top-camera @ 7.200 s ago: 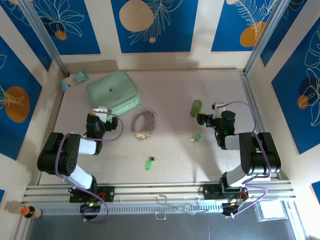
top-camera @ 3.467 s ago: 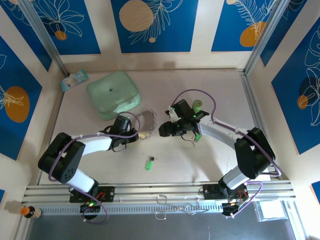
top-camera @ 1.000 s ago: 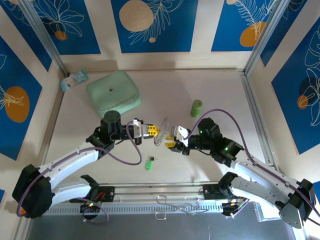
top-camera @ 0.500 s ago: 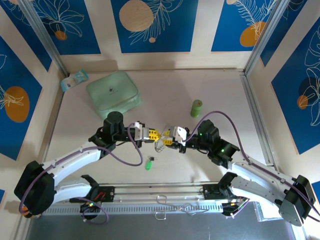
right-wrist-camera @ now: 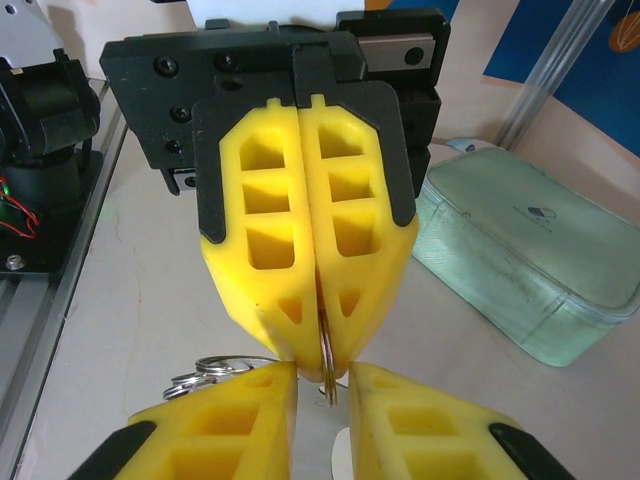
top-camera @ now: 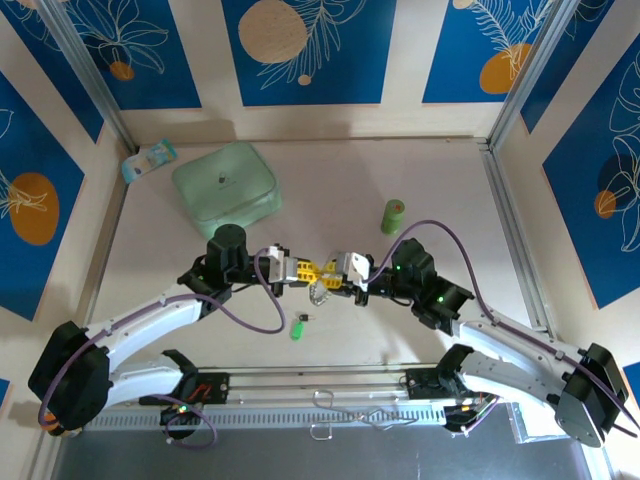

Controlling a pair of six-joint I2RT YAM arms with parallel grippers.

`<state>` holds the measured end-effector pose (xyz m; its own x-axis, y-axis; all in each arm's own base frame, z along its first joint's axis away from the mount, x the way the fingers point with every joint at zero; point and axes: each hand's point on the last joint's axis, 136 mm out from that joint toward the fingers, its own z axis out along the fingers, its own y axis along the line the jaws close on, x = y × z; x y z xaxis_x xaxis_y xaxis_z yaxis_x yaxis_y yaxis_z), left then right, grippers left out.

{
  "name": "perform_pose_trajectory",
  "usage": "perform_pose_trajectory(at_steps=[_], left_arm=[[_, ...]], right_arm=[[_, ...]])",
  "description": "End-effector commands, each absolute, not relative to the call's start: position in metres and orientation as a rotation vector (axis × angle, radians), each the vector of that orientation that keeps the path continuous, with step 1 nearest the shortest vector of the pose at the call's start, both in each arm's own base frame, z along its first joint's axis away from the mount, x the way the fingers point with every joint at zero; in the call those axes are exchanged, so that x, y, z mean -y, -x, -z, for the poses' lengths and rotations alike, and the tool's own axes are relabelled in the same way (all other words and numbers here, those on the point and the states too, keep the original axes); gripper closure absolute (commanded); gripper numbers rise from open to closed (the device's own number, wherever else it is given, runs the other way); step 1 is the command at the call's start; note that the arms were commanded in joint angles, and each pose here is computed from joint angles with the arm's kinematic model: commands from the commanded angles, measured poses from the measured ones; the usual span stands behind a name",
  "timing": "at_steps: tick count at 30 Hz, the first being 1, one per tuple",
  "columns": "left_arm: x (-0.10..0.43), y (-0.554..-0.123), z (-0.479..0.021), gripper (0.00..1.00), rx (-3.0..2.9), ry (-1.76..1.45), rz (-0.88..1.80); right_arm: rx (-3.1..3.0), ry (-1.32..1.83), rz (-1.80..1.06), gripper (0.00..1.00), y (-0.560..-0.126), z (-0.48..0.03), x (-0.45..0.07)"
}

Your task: Put the keys on the keyring

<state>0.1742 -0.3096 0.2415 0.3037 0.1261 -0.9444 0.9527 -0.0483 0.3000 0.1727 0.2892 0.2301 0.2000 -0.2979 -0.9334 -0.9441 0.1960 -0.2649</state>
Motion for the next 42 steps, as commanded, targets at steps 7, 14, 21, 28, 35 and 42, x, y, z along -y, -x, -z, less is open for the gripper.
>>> perform_pose_trajectory(at_steps=[7, 14, 21, 28, 35, 42], left_arm=[[0.311, -0.164, -0.251, 1.0, -0.969, -1.473, 0.939], [0.301, -0.181, -0.241, 0.63, -1.112, -1.428, 0.802], [0.286, -0.179, -0.211, 0.68, -1.25, -1.573, 0.689], [0.293, -0.172, -0.213, 0.69, -1.211, -1.6, 0.771], [0.303, -0.175, -0.221, 0.74, -1.17, -1.594, 0.828], [0.309, -0.174, -0.221, 0.84, -1.163, -1.601, 0.865]], right_arm=[[-1.302, 1.333, -0.715, 1.0, -0.172, -0.232, -0.293], [-1.315, 1.357, -0.669, 1.0, -0.173, -0.231, -0.288], [-1.36, 1.417, -0.608, 1.0, -0.174, -0.223, -0.283], [-1.366, 1.429, -0.589, 1.0, -0.176, -0.229, -0.283], [-1.357, 1.473, -0.572, 1.0, -0.175, -0.229, -0.288], [-1.34, 1.491, -0.579, 1.0, -0.173, -0.23, -0.296]])
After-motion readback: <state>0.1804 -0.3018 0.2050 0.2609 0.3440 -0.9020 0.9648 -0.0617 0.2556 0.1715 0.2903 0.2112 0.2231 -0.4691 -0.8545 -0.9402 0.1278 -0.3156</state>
